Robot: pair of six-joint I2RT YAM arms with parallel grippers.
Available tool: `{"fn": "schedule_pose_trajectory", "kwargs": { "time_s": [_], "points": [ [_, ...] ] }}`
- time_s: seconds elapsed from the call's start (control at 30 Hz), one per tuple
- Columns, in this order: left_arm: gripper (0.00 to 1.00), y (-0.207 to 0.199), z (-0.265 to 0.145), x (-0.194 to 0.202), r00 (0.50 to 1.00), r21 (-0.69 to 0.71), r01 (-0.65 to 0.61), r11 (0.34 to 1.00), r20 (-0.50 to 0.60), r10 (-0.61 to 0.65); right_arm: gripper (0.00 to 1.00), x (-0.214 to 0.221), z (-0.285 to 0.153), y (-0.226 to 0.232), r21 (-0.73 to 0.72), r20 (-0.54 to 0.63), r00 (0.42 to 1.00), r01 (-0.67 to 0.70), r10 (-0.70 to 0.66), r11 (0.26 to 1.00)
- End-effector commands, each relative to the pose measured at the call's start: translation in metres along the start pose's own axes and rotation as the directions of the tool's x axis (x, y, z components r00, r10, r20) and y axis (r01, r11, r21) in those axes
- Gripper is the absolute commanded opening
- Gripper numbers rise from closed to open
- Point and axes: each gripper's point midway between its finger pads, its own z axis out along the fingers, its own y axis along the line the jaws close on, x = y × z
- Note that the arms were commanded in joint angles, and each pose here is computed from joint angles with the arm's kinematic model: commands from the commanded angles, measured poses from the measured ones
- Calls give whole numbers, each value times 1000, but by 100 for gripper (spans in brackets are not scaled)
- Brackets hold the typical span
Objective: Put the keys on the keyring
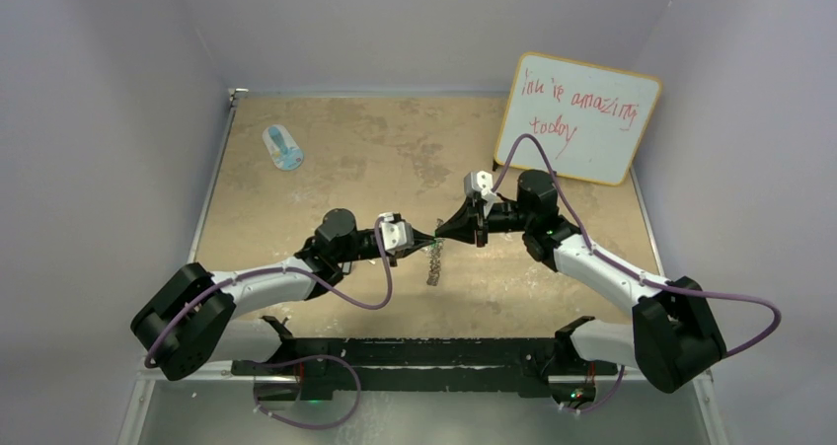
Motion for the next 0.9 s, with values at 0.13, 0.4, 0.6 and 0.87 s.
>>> {"fn": "schedule_pose_trajectory", "kwargs": {
  "time_s": [0.13,0.4,0.6,0.87],
  "points": [
    [0,6,5,-21,999,8,-39,999,31,39,20,-18,-3,-11,84,7,997,77,-78,993],
    [0,3,1,-17,1000,3,-22,1000,10,22,30,9,-13,1,126,-14,998,59,-57,990],
    [0,3,-1,-16,1000,-5,-20,1000,8,20,20,30,-12,9,133,-39,999,-14,19,991],
    [0,4,0,-19,1000,-1,-21,1000,17,21,15,34,-8,4,152,-38,999,-24,31,988]
  ]
}}
